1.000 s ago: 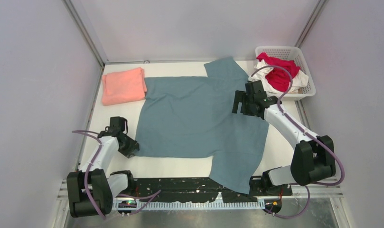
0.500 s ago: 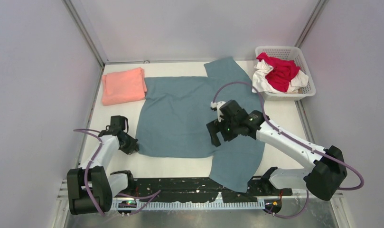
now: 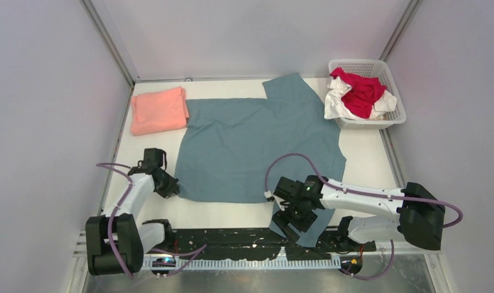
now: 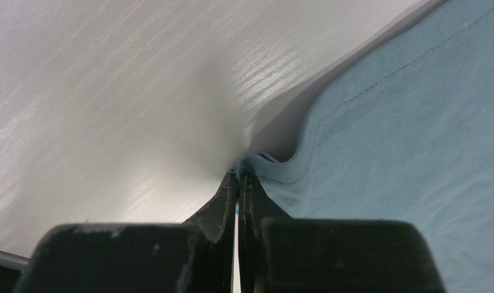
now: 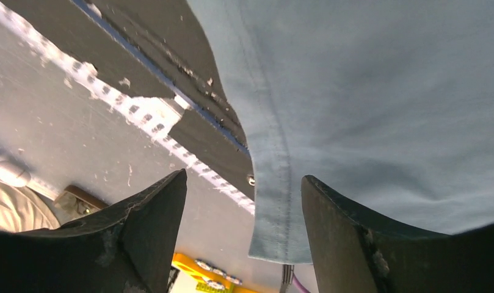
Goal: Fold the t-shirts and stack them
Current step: Grab the side of the flattened tshirt closest away from the robot with both arms
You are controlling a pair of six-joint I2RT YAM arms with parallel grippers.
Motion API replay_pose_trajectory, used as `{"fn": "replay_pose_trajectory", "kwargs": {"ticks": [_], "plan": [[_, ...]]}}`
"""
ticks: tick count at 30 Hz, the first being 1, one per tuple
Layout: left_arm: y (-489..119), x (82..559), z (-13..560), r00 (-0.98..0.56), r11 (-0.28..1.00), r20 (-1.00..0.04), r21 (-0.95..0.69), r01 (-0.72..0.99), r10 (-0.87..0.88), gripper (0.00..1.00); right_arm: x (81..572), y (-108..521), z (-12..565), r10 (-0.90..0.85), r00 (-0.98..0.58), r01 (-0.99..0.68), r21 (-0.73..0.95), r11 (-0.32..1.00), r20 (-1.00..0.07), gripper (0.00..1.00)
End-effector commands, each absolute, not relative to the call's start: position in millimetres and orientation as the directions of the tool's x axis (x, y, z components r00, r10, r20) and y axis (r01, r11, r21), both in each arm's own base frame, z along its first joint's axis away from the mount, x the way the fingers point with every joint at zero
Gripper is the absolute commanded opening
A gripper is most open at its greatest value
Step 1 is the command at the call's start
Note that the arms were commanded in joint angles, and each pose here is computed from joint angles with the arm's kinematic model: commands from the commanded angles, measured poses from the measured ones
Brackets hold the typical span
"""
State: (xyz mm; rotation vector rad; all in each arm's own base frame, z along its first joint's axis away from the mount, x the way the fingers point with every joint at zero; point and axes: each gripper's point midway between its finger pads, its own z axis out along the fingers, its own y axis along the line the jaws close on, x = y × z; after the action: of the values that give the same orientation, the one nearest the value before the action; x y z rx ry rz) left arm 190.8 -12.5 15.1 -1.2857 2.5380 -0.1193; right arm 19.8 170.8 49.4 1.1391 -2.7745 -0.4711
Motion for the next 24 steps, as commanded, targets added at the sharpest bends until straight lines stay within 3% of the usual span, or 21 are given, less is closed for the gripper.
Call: {"fn": "replay_pose_trajectory", "kwargs": {"ticks": [1,11,17,24], "plan": [[-8,199,24,-0.551,0.606,-0.268,-0.214,-0.766,-0.791,0.0,1,169,41,-0.685,-0.727,-0.642,0.313,0.7,0.04,0.73],[-8,197,21,-0.535,0.598,-0.282,-0.232,-0.767,-0.796,0.0,18,162,12,-0.624,-0.781,-0.618,0.105,0.779,0.034,0.65],[-8,199,24,-0.527,0.594,-0.289,-0.246,-0.766,-0.799,0.0,29,151,-2,-0.581,-0.814,-0.581,-0.039,0.813,0.002,0.54],[-7,202,32,-0.524,0.597,-0.304,-0.251,-0.762,-0.796,0.0,40,138,-2,-0.55,-0.835,-0.542,-0.152,0.826,-0.016,0.09]]}}
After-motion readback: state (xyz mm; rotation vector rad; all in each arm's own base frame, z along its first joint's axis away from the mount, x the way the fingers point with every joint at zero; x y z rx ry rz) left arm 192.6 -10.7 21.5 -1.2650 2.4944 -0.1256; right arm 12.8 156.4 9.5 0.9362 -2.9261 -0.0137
